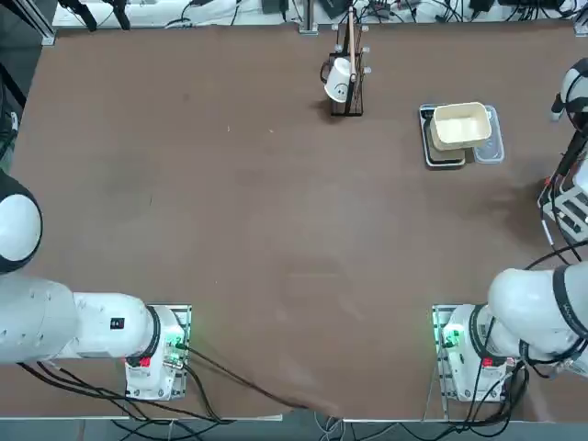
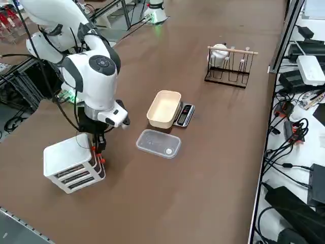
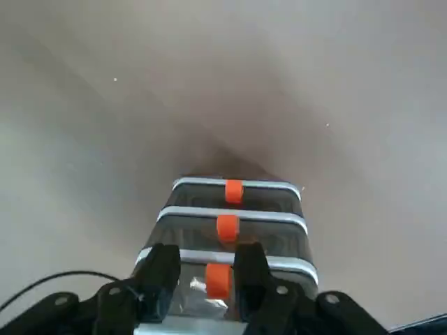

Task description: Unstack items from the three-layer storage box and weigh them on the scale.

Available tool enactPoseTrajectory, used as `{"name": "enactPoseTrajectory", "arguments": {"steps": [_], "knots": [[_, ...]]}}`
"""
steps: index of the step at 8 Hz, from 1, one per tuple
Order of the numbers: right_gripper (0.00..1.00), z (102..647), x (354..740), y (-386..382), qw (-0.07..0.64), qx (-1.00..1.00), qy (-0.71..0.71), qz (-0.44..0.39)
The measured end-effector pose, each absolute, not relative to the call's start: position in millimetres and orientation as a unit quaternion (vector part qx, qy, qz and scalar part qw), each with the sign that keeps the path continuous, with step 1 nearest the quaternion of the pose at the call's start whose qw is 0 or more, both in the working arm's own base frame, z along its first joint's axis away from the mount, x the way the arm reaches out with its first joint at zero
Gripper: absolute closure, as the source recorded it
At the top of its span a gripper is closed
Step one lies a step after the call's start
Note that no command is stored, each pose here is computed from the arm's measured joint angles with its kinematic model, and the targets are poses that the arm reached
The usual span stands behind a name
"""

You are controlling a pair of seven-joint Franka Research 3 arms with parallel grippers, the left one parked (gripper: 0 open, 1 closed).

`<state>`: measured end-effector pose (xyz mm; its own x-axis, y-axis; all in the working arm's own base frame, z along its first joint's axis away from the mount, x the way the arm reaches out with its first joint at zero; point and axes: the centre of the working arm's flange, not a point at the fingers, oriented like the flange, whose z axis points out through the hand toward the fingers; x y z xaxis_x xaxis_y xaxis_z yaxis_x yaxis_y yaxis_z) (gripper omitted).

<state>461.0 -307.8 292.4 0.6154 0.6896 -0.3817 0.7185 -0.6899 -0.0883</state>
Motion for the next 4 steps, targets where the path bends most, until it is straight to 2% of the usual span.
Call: {"name": "enactPoseTrajectory", "arguments": {"steps": [2, 4], "knots": [[0.52, 292.5, 459.6, -310.1, 0.037, 0.899, 0.390, -0.197], [0.60, 291.4, 457.4, -313.3, 0.036, 0.900, 0.386, -0.198]]}}
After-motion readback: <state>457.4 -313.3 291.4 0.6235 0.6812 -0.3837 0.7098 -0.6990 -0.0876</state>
